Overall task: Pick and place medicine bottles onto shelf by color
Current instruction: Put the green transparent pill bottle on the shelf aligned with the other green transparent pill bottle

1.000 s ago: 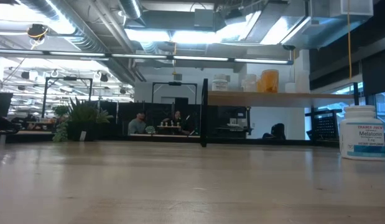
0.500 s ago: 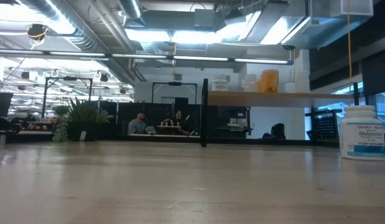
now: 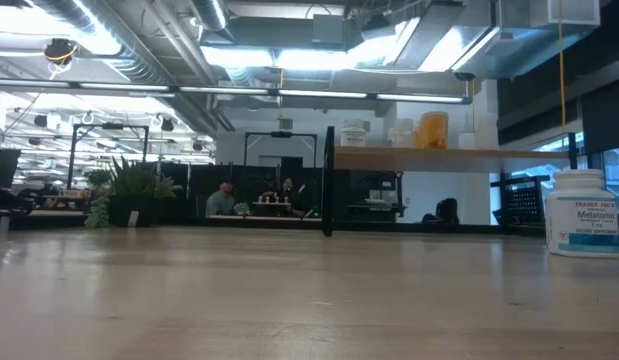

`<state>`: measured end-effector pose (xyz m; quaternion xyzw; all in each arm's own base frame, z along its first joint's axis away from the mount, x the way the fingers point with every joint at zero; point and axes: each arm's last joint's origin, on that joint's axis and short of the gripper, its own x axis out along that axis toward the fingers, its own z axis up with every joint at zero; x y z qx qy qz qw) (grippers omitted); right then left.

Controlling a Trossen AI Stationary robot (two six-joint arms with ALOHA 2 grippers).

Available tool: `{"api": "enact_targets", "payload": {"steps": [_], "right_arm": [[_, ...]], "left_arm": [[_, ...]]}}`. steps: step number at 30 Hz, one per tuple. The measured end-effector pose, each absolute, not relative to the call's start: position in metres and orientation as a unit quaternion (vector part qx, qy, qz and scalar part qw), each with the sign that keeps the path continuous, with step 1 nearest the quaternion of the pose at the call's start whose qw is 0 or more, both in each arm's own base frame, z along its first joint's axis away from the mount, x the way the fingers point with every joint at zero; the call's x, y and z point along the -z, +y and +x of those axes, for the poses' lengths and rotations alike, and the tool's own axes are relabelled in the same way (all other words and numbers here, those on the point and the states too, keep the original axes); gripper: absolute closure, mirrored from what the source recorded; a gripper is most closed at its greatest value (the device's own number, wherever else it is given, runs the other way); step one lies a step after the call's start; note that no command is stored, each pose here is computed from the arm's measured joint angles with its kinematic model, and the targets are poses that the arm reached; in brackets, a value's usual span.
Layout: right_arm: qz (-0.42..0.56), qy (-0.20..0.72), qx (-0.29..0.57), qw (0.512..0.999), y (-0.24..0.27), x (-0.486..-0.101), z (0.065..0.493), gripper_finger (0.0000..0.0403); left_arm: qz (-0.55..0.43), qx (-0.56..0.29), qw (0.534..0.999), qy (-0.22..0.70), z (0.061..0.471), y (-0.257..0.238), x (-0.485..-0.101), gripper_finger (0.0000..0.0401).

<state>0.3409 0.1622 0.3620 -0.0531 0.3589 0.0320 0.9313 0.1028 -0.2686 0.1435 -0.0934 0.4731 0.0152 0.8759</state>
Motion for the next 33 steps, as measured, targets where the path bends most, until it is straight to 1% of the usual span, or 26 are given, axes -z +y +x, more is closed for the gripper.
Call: {"api": "enact_targets", "payload": {"steps": [10,17,26,33], "right_arm": [[-0.054,0.359,-0.033,0.931,0.1622,-0.3619,0.3409,0.0304],[-0.053,0.36,-0.035,0.931,0.1624,-0.3618,0.3408,0.0304],[-0.051,0.36,-0.035,0.931,0.1624,-0.3618,0.3408,0.0304],[-0.053,0.36,-0.036,0.931,0.1624,-0.3618,0.3408,0.0304]], "left_arm": [[-0.089,-0.039,0.907,0.409,0.1068,-0.2689,-0.1414,0.0221],[-0.086,-0.048,0.915,0.391,0.1096,-0.2676,-0.1421,0.0221],[-0.091,-0.045,0.912,0.397,0.1086,-0.2683,-0.1419,0.0221],[-0.089,-0.029,0.895,0.436,0.1062,-0.2694,-0.1404,0.0221]]}}
